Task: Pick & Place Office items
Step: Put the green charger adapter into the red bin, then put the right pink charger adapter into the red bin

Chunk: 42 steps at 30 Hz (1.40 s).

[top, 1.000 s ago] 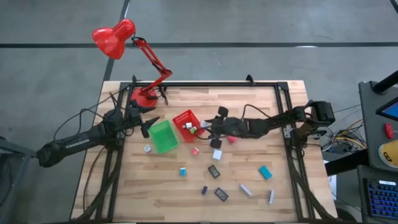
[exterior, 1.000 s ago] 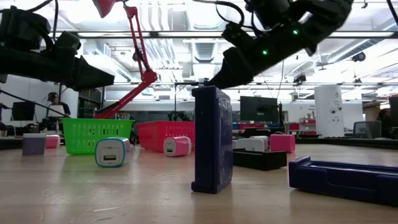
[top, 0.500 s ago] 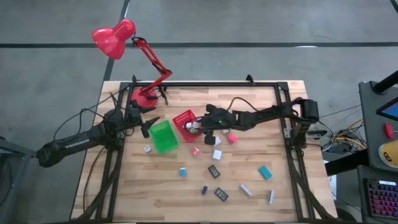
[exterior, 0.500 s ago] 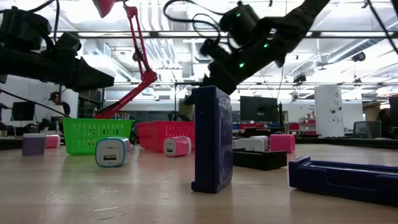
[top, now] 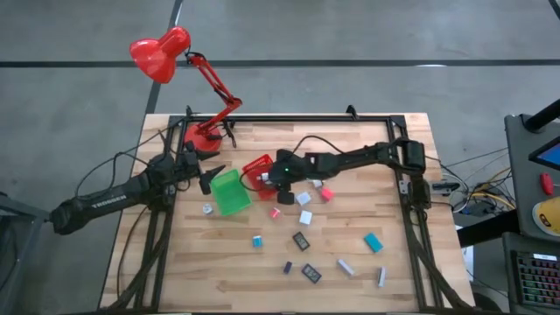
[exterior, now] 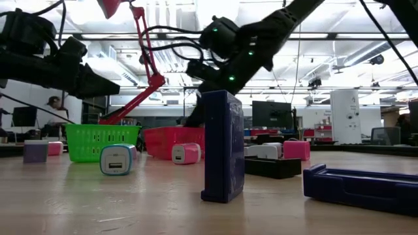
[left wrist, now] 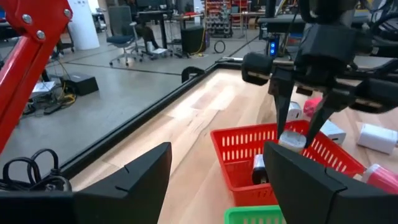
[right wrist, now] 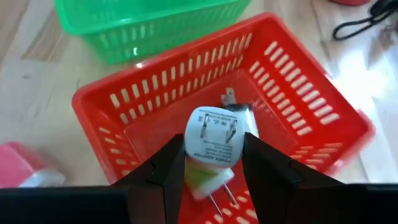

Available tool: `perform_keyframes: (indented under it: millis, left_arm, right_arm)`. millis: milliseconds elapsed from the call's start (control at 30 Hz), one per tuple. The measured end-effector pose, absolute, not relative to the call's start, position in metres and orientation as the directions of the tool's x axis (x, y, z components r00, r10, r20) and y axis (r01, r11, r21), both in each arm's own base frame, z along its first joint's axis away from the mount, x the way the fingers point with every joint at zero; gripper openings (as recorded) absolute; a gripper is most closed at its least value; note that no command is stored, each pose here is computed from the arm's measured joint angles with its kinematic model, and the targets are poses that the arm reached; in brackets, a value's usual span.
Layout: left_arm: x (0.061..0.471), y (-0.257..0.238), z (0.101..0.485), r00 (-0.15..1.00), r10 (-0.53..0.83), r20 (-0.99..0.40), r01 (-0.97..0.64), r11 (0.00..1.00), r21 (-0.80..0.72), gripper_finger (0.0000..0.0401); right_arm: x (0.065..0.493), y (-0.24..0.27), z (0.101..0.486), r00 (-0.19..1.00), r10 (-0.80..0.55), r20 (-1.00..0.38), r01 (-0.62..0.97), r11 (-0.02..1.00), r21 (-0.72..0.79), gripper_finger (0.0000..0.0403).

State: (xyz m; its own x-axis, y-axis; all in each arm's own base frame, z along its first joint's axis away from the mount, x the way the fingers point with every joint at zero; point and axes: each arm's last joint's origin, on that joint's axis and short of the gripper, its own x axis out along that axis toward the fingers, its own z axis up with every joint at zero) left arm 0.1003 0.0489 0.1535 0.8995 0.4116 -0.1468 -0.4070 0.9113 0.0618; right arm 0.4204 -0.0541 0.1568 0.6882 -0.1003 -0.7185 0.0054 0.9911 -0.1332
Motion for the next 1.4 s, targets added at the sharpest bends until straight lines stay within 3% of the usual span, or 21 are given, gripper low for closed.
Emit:
perform_keyframes:
  millis: [333, 800, 1400]
  left_arm:
    - [0.1005, 0.049, 0.1531, 0.899, 0.411, -0.151, -0.407, 0.911, 0.062, 0.0257]
    - [0.1004, 0.049, 0.1531, 0.899, 0.412, -0.151, -0.407, 0.911, 0.062, 0.0257]
    - [0.1004, 0.049, 0.1531, 0.899, 0.411, -0.151, -0.407, 0.911, 0.062, 0.0257]
  right_arm:
    - [0.4212, -0.0537, 0.1606, 0.675, -0.081, -0.734, -0.014, 0.992, -0.122, 0.0139]
    - [0.4186, -0.0533, 0.1544, 0.652, -0.075, -0.754, 0.001, 0.995, -0.098, 0.0199]
    - [0.4236, -0.0543, 0.1625, 0.698, -0.092, -0.71, -0.009, 0.991, -0.137, 0.0201]
